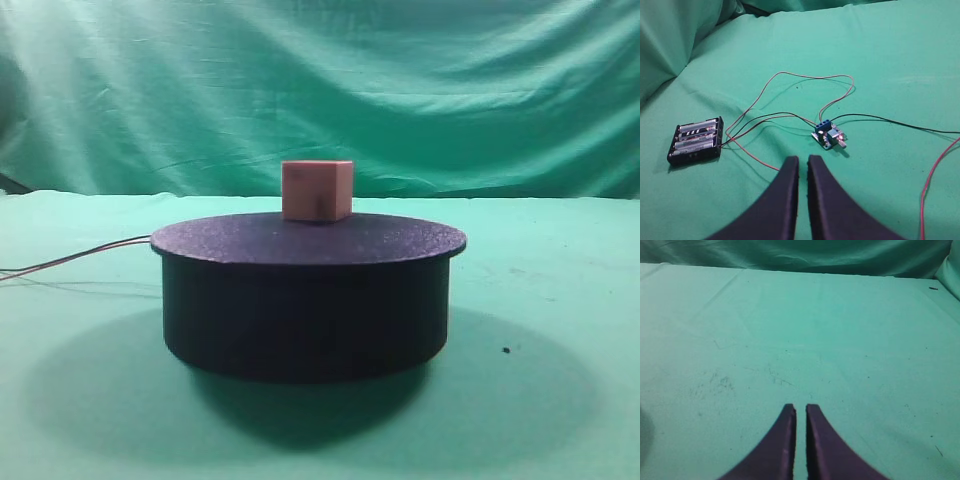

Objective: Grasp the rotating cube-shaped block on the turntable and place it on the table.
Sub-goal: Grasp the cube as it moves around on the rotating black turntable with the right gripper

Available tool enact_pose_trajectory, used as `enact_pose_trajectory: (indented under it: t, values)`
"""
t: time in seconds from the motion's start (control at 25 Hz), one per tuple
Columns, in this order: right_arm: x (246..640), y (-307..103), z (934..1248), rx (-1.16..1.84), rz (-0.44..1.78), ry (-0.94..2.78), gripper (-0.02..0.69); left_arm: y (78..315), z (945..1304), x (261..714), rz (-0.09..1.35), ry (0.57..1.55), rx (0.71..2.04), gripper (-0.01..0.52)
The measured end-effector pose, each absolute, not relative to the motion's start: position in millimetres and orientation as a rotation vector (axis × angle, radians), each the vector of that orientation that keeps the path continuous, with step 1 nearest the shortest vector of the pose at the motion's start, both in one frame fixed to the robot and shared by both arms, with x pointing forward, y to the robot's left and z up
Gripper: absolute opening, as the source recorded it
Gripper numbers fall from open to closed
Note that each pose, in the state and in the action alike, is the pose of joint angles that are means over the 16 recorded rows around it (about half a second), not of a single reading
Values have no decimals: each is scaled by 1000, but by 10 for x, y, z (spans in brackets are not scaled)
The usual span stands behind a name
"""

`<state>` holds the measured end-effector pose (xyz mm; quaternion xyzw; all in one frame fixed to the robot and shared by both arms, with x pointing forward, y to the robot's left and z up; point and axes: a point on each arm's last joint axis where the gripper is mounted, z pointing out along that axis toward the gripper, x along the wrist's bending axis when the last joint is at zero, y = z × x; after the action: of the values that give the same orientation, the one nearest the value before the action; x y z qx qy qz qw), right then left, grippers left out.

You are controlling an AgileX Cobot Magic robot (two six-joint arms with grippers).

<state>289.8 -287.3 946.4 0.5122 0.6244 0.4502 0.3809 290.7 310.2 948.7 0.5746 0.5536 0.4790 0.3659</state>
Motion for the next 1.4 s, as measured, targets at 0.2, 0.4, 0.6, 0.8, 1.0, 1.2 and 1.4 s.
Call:
enact_pose_trajectory:
  t: [0.2,0.4,0.6,0.8,1.0,1.2,1.4]
  values:
    - [2898,-2873,9464,1307,1149,1594,50,3102,9487,2907,1231,1423,1477,0]
    - [2899,-2873,9465,1306,1149,1593,50,3102,9487,2907,1231,1423,1477,0]
    - [2909,-2869,9499,1299,1192,1551,50,3102,9487,2907,1231,1423,1477,0]
    - [2935,-2871,9624,1283,1329,1397,50,3102,9487,2907,1231,1423,1477,0]
    - [2941,-2893,9862,1242,1446,1235,50,3102,9487,2907,1231,1423,1477,0]
    - [2977,-2869,10177,1261,1475,1248,50,3102,9487,2907,1231,1423,1477,0]
    - [3093,-2792,10392,1317,1395,1445,50,3102,9487,2907,1231,1423,1477,0]
